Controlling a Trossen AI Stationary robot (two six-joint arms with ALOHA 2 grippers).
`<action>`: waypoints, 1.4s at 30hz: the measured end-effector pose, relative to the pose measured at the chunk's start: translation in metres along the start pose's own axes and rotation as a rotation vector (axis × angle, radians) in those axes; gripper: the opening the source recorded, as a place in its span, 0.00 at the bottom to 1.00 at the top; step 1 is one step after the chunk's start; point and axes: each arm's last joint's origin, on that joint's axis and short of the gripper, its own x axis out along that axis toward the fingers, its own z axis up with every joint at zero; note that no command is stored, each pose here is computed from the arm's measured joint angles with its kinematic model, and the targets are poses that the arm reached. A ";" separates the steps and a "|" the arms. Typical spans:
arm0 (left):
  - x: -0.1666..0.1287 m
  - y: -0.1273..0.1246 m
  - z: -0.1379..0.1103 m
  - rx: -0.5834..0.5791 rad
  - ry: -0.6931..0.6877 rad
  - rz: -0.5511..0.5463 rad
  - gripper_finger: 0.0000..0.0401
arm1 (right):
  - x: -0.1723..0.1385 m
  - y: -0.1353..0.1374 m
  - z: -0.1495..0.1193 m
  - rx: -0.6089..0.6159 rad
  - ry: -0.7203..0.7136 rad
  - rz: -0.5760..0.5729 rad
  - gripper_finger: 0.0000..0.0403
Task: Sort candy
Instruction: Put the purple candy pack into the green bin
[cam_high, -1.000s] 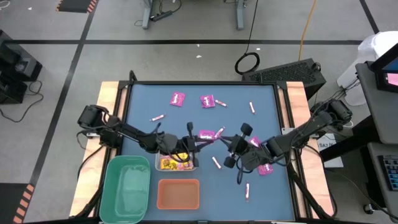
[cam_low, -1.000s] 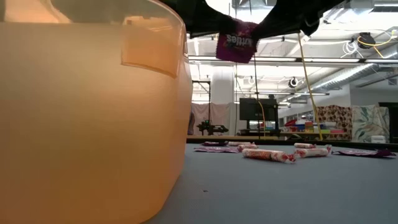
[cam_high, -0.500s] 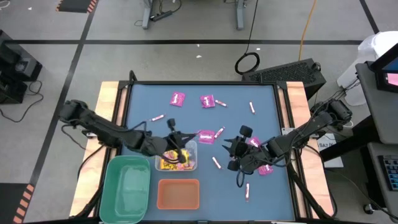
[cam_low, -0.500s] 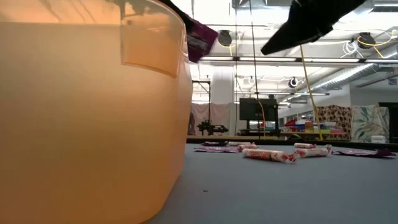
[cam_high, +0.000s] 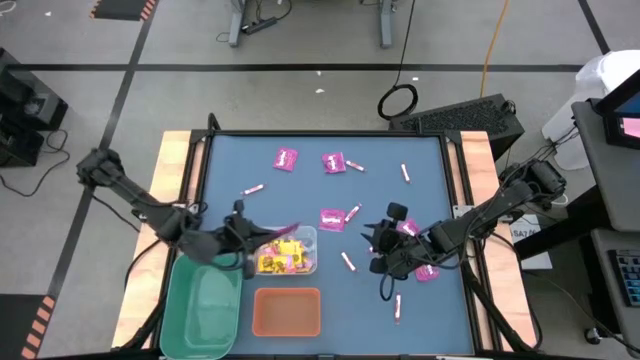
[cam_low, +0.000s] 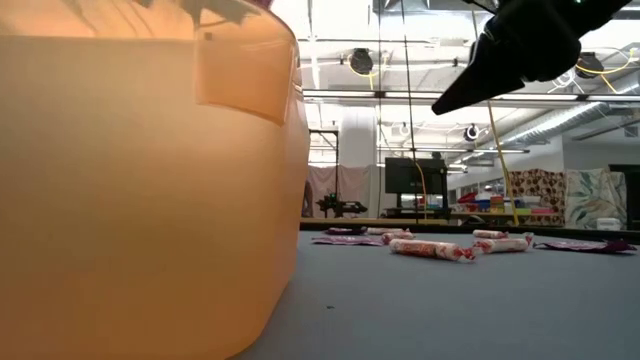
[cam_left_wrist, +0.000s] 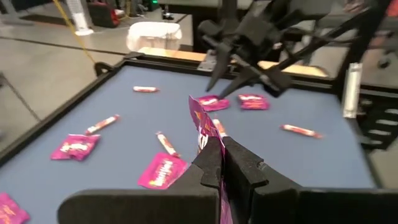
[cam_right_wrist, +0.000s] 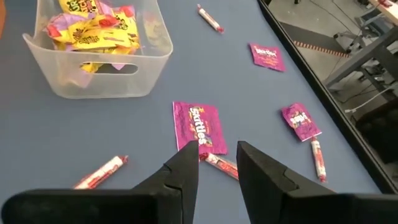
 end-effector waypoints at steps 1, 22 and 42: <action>-0.006 0.001 0.001 -0.010 0.000 -0.014 0.02 | 0.000 0.000 0.000 -0.008 -0.002 -0.001 0.25; -0.044 0.001 0.005 0.926 -0.079 -0.136 0.02 | -0.001 0.004 0.012 -0.053 -0.094 0.035 0.25; -0.044 0.001 0.003 0.181 -0.007 -0.143 0.02 | -0.001 0.006 0.011 0.049 -0.078 0.090 0.25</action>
